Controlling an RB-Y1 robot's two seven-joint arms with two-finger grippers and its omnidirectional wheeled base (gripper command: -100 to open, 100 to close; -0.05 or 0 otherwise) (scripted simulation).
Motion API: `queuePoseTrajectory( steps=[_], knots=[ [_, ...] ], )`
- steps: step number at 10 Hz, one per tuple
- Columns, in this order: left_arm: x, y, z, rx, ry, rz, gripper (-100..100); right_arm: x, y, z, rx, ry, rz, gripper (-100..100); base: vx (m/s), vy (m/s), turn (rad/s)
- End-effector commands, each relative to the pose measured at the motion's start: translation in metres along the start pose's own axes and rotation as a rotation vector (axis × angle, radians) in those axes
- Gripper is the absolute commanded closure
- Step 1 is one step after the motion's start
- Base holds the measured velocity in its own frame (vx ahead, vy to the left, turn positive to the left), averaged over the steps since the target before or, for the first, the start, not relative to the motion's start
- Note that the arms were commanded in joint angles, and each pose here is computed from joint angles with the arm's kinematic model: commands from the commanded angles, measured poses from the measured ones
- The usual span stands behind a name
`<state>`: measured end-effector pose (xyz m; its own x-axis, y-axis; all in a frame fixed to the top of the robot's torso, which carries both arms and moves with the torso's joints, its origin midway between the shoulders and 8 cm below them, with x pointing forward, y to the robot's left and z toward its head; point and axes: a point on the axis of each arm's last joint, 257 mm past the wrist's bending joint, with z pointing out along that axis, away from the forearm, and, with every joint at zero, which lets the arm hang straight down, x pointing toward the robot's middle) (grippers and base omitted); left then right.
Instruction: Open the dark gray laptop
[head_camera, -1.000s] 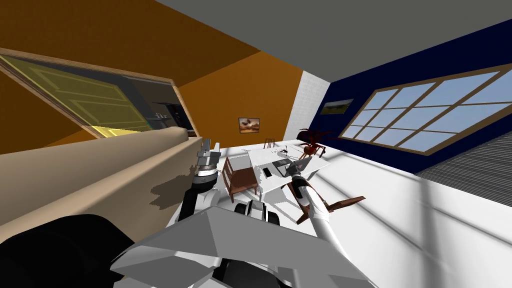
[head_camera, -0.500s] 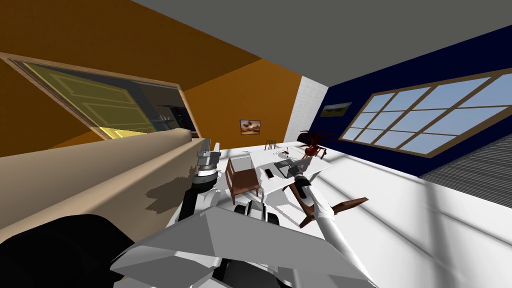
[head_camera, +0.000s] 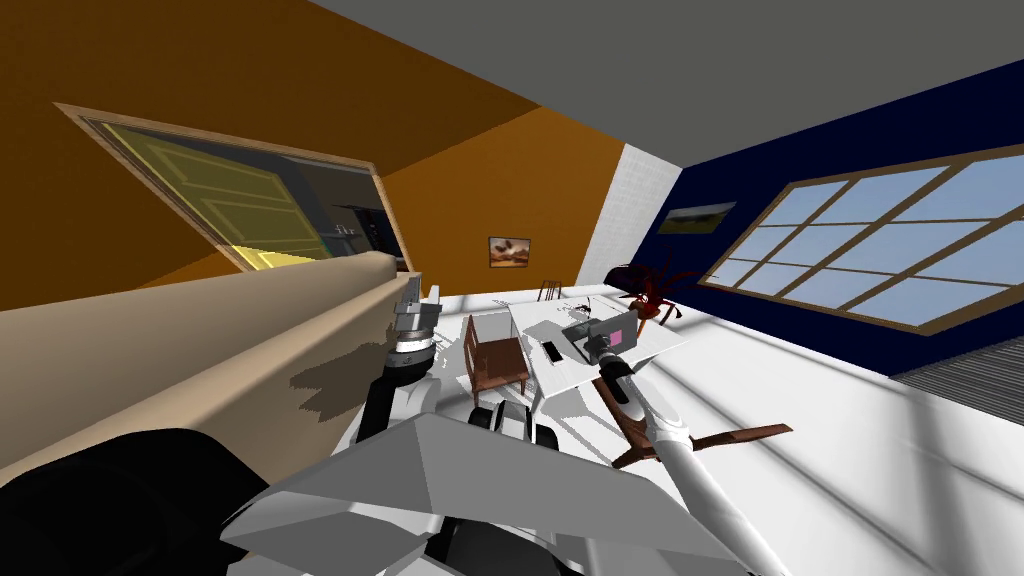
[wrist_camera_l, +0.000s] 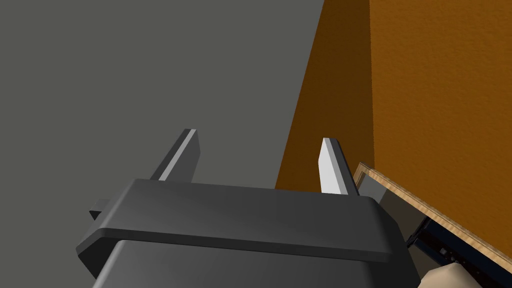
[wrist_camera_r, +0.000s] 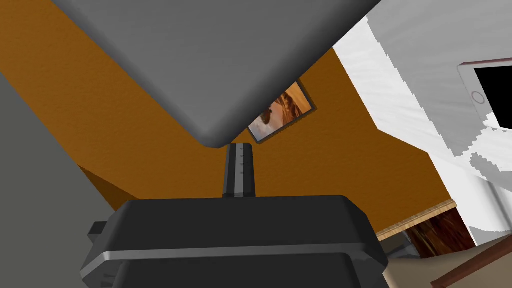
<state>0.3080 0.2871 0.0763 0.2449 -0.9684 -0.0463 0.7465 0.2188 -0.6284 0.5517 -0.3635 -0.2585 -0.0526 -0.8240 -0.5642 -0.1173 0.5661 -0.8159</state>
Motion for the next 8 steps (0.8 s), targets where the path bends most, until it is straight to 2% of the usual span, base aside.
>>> queuePoseTrajectory(
  steps=[1, 2, 3, 4, 5, 6, 7, 8],
  knots=[
    [0.0, 0.0, 0.0, 0.0, 0.0, 0.0, 0, 0.024, 0.0, 0.001, -0.033, 0.03, 0.008, 100, 0.016, 0.067, 0.108],
    [0.0, 0.0, 0.0, 0.0, 0.0, 0.0, 0, 0.04, -0.006, -0.002, -0.038, 0.053, -0.019, 100, 0.015, 0.087, 0.079],
    [0.0, 0.0, 0.0, 0.0, 0.0, 0.0, 0, 0.049, -0.002, -0.002, -0.064, 0.061, 0.017, 100, 0.017, 0.126, 0.123],
    [0.0, 0.0, 0.0, 0.0, 0.0, 0.0, 0, 0.064, -0.008, -0.005, -0.068, 0.085, -0.006, 100, 0.042, 0.146, 0.072],
    [0.0, 0.0, 0.0, 0.0, 0.0, 0.0, 0, 0.07, -0.019, -0.006, -0.064, 0.09, -0.032, 100, 0.026, 0.086, -0.004],
    [0.0, 0.0, 0.0, 0.0, 0.0, 0.0, 0, 0.083, -0.016, -0.007, -0.088, 0.107, 0.002, 100, 0.029, 0.114, 0.112],
    [0.0, 0.0, 0.0, 0.0, 0.0, 0.0, 0, 0.097, -0.028, -0.011, -0.087, 0.128, -0.027, 100, 0.025, 0.108, 0.086],
    [0.0, 0.0, 0.0, 0.0, 0.0, 0.0, 0, 0.101, -0.038, -0.012, -0.082, 0.133, -0.048, 100, 0.003, 0.046, -0.007]
  ],
)
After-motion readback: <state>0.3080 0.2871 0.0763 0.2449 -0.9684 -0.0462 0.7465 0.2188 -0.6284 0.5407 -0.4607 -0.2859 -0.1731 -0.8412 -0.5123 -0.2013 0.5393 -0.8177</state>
